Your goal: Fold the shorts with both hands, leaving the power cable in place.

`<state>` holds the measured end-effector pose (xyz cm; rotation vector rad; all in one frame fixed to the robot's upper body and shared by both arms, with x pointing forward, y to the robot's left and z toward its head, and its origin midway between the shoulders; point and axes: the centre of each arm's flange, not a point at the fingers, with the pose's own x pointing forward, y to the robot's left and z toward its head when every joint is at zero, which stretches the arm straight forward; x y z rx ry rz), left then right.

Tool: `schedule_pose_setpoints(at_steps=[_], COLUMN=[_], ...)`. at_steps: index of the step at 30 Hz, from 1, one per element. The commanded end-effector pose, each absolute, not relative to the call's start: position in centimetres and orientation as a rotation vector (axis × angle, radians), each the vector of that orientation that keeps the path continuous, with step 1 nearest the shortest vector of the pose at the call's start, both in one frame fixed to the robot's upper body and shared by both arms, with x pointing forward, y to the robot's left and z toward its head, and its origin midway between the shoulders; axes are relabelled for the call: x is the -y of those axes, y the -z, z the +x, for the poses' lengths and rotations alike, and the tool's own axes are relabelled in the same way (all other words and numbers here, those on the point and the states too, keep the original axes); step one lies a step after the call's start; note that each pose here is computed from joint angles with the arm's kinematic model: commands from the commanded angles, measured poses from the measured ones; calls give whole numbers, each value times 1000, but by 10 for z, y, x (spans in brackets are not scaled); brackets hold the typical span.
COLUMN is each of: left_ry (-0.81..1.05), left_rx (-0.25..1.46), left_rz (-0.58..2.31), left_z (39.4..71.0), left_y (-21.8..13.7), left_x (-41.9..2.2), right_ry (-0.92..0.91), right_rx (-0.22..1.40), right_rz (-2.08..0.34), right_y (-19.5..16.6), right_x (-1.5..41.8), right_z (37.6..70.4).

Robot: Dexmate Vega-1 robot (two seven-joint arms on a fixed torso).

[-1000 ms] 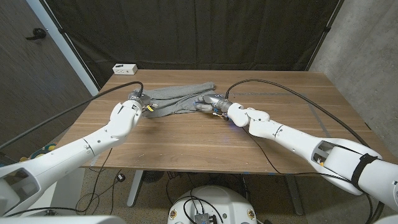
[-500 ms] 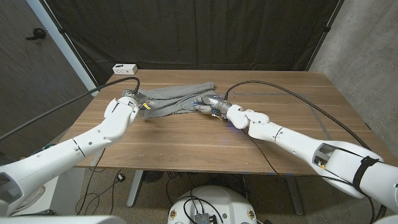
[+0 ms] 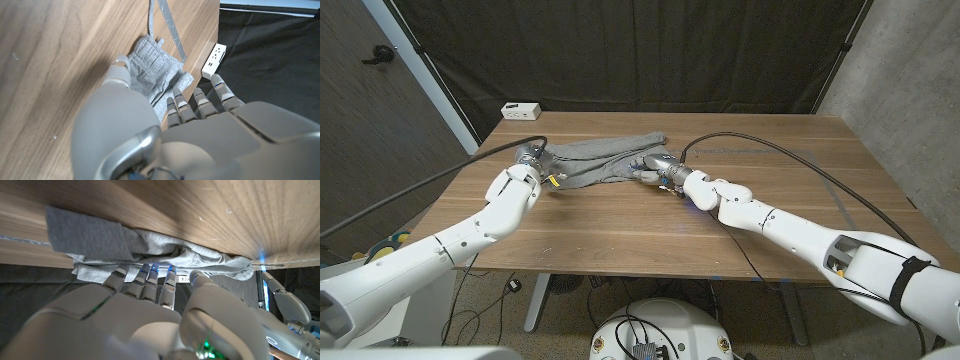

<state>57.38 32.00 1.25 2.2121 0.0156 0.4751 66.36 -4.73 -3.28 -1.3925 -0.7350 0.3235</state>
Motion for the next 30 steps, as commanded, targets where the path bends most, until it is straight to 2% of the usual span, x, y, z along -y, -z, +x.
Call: schedule_pose_setpoints(at_steps=[1, 13, 30], left_ry=[-443, -449, -585], left_rx=[-40, 8, 369], left_rz=[2268, 2312, 2268], left_z=[601, 623, 642], left_y=[0, 7, 27], left_x=[-328, -328, -324], right_ry=[-311, -313, -336], right_rx=[717, 689, 639], right_rz=[-1384, -1378, -1398], right_y=[36, 35, 34], right_x=[52, 56, 61], right_z=[666, 673, 688])
